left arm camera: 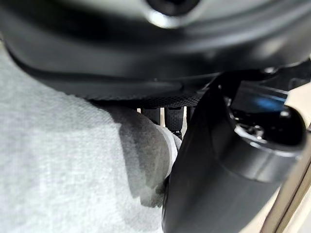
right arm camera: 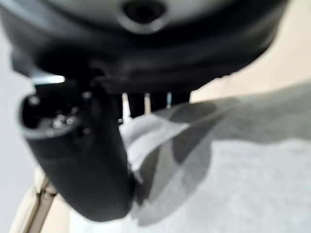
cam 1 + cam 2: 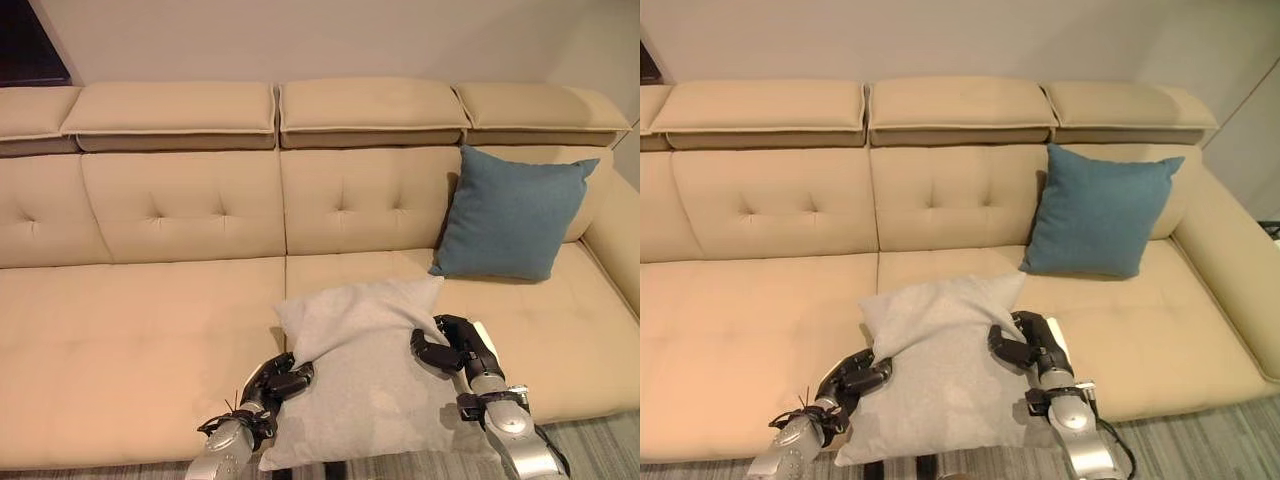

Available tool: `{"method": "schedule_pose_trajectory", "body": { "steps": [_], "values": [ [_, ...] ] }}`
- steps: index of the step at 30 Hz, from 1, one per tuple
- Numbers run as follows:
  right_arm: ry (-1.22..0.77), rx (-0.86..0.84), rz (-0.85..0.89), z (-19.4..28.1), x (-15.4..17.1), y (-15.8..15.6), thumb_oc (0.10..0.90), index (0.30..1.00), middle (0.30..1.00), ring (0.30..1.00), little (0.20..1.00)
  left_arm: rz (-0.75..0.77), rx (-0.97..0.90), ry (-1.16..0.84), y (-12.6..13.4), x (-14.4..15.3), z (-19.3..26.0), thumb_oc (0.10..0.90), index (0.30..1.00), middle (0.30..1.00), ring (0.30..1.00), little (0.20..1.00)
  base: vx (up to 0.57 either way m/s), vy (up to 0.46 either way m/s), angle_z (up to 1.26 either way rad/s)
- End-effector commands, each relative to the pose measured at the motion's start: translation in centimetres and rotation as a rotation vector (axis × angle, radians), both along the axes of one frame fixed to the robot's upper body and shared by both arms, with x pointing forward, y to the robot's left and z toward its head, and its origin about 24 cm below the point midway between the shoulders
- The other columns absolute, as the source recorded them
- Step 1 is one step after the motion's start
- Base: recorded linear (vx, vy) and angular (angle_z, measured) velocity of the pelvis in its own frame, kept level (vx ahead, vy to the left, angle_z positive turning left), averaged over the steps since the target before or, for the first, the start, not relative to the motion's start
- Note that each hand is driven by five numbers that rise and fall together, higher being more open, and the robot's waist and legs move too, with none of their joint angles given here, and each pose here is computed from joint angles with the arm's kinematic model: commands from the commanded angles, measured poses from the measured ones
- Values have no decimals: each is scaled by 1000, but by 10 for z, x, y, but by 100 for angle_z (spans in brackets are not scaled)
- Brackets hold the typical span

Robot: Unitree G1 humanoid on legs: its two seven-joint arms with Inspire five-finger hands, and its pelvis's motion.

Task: Pick up all the scattered cushions and arrange them neatly on the sofa.

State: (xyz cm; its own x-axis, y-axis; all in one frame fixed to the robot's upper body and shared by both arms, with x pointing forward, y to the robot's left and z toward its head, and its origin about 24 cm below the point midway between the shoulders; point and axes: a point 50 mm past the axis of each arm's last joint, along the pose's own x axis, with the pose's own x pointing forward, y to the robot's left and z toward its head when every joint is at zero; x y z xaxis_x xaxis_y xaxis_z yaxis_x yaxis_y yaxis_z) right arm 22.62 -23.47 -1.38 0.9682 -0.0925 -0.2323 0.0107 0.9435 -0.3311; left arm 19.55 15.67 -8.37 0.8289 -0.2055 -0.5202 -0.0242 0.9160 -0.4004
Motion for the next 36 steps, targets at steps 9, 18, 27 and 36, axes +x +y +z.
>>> {"method": "schedule_pose_trajectory", "body": {
  "steps": [9, 18, 27, 36],
  "values": [
    [-285, 69, 126, 51, 32, 31, 400, 300, 300, 300, 300, -77, -152, -369, -32, 44, 62, 400, 300, 300, 300, 300, 34, 3, 3],
    [-285, 54, 122, 51, 26, 25, 400, 300, 300, 300, 300, -80, -79, -416, -27, 46, 70, 400, 300, 300, 300, 300, 107, -70, 17],
    [-460, -56, 80, 85, 43, 25, 400, 300, 300, 300, 300, -28, 77, -667, -24, 82, 124, 400, 300, 300, 300, 300, 56, -64, 8],
    [-719, -156, 27, 147, 90, 46, 400, 300, 300, 300, 300, 36, 150, -877, -52, 127, 187, 400, 300, 300, 300, 300, -70, -37, 14]
  ]
}}
